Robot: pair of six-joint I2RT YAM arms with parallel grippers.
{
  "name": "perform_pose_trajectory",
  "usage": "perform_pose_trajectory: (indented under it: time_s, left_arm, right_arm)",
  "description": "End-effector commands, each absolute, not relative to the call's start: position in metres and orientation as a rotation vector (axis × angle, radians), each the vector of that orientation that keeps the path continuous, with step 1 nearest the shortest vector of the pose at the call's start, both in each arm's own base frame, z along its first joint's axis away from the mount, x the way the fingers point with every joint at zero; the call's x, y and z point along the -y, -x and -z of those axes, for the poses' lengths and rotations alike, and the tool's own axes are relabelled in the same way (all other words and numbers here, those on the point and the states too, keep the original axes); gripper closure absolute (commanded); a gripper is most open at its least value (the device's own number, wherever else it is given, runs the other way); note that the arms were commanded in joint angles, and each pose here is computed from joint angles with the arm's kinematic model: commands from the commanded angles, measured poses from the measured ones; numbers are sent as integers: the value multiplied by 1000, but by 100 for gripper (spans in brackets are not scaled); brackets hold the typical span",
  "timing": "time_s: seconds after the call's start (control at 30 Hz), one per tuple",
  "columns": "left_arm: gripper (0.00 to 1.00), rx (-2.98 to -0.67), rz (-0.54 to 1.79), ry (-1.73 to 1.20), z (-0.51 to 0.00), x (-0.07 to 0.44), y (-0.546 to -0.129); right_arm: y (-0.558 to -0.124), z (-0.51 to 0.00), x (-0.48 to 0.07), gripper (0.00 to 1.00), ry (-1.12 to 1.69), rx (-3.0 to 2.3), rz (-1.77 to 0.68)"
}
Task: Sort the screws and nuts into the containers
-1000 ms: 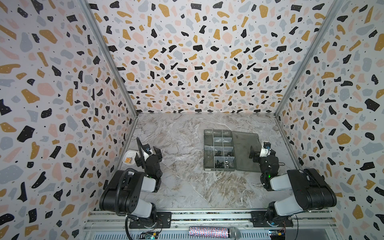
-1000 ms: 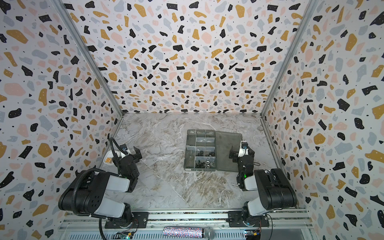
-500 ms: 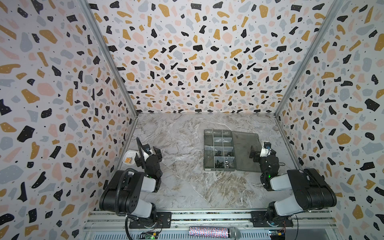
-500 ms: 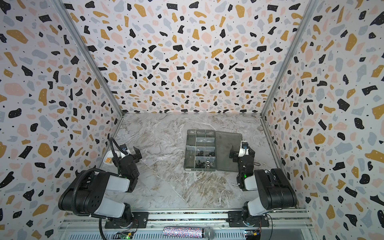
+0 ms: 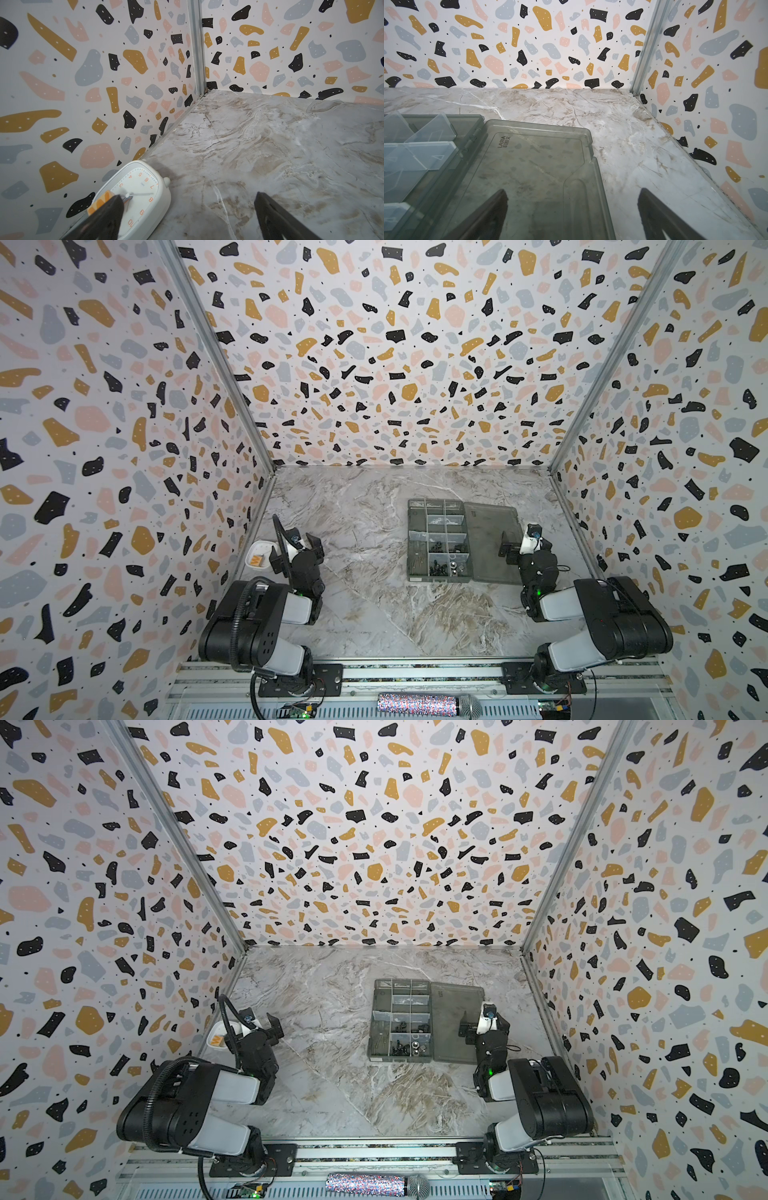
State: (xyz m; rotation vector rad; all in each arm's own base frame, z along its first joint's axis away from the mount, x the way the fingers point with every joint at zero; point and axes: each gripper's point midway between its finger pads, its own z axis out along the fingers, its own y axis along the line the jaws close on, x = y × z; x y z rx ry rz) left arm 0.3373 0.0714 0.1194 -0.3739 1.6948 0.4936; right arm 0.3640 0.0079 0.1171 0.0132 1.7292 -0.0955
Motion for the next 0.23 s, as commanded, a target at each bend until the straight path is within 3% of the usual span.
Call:
perform_pose_trajectory:
  time_s: [0.0,0.2]
  left_arm:
    - [0,-1622,-478,417,-137,-75,-341]
    - [0,-1621,-478,417,-137,-75,-341]
  right_arm:
    - [-367,-124,-8,1,-8,-1707,100]
    - [-365,-125,-8,1,-7,-1703,102]
